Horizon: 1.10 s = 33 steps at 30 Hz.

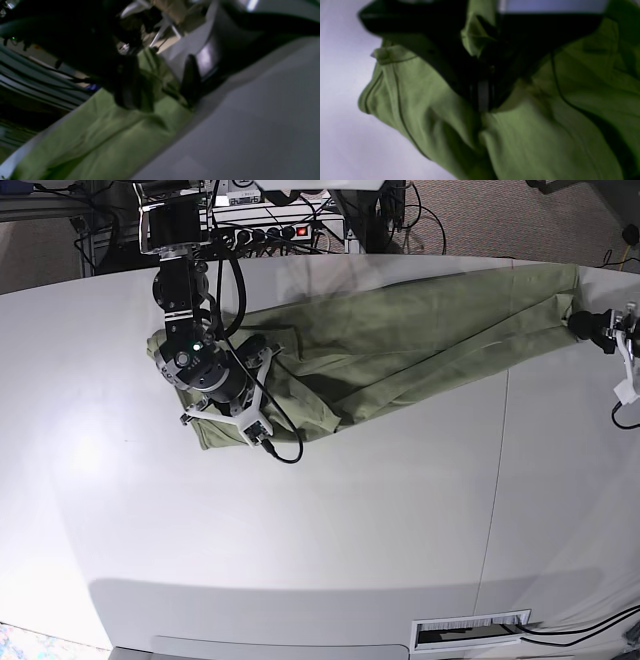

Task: Fold the T-shirt properly
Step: 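Pull the hem corner with the left gripper to straighten the shirt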

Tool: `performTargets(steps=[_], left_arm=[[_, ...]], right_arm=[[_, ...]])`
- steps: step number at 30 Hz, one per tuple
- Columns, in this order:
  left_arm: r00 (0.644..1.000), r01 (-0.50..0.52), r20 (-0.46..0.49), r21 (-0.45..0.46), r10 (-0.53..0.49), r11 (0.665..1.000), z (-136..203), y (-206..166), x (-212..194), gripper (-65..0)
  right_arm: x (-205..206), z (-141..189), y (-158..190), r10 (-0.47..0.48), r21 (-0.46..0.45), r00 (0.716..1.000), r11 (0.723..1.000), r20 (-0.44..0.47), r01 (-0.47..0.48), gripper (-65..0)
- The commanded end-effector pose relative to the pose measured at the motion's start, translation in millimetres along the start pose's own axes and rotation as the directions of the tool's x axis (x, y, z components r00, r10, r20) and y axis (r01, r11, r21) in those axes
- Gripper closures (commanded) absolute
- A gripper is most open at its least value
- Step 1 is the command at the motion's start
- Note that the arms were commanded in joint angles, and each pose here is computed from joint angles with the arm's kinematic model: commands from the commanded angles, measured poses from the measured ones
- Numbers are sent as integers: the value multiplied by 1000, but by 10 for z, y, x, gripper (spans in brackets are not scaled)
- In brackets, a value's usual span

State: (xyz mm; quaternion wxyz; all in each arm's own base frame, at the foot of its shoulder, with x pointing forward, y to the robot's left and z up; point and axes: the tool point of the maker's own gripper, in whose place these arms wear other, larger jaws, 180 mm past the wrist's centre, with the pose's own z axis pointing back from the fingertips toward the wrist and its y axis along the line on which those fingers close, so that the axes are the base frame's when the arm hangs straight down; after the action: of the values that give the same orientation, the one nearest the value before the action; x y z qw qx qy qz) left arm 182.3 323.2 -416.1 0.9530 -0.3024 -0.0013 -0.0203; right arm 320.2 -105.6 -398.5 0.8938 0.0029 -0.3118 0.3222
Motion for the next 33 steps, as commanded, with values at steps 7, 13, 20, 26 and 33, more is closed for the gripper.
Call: performTargets(steps=[7,13,20,26,33], left_arm=[[981,-33,-190,1,33,999,-470,-6,-554,-49],[988,29,-154,-18,-31,999,-425,-75,-395,0],[991,122,60,-1,-122,993,11,-162,173,0],[963,156,218,26,-158,987,368,-204,578,0],[924,205,322,46,-209,978,682,-398,1083,0]], right_arm=[[90,30,-89,4,-27,1000,1000,26,-4,0],[95,30,-93,4,-28,1000,1000,28,-3,0],[89,26,-111,-25,-46,999,999,22,26,0],[185,-23,156,23,11,999,1000,30,-23,0],[291,-56,320,25,16,998,1000,54,-26,0]])
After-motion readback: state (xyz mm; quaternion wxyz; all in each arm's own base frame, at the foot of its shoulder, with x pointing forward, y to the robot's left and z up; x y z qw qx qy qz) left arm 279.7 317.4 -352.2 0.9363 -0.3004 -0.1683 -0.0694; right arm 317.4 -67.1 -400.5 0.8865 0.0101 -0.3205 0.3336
